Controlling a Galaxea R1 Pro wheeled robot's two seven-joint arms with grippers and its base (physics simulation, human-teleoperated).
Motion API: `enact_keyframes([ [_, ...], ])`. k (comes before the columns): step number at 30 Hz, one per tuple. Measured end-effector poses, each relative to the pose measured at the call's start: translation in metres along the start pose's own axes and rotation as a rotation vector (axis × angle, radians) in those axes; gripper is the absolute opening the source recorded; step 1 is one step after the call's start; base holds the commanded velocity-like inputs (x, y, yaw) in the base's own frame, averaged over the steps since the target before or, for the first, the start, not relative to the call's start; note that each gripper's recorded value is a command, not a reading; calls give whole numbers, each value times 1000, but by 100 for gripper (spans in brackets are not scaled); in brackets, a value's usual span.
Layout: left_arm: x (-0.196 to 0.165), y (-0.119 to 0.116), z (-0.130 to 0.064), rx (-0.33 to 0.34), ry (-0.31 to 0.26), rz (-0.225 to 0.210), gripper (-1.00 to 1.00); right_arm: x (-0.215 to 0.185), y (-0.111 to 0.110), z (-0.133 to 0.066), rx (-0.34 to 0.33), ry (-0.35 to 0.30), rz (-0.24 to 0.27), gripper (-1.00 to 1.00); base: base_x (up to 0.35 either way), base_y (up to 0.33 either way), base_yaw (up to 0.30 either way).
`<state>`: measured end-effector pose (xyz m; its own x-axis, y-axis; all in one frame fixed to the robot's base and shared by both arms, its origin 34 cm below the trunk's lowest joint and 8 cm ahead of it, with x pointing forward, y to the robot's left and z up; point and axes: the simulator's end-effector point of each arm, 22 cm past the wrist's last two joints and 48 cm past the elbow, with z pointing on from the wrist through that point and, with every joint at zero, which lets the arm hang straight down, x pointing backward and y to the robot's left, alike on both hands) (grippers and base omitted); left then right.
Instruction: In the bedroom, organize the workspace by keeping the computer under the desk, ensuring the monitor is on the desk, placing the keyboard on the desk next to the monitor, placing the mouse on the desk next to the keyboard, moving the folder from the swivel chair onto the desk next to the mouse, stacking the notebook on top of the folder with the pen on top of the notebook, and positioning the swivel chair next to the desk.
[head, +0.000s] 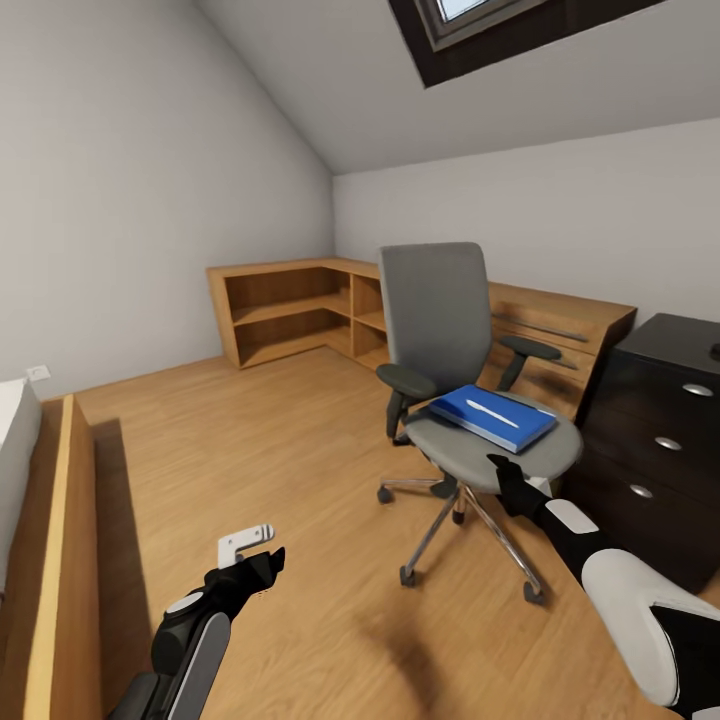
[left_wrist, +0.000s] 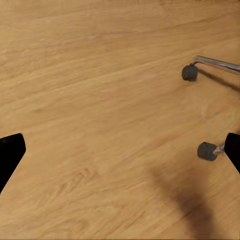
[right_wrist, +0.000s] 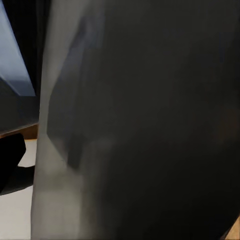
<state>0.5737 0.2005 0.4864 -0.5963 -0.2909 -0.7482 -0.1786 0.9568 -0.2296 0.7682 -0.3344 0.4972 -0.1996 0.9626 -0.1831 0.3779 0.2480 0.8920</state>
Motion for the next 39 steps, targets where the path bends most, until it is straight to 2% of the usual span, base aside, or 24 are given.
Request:
enact_keyframes([
  [22,0,1,0,0,0,0,100,2,-2,0,7,3,-8,100,302,0,0],
  [39,1,3,1,-7,2,1,100,2,-1,1,2,3,-2,100,31,0,0],
])
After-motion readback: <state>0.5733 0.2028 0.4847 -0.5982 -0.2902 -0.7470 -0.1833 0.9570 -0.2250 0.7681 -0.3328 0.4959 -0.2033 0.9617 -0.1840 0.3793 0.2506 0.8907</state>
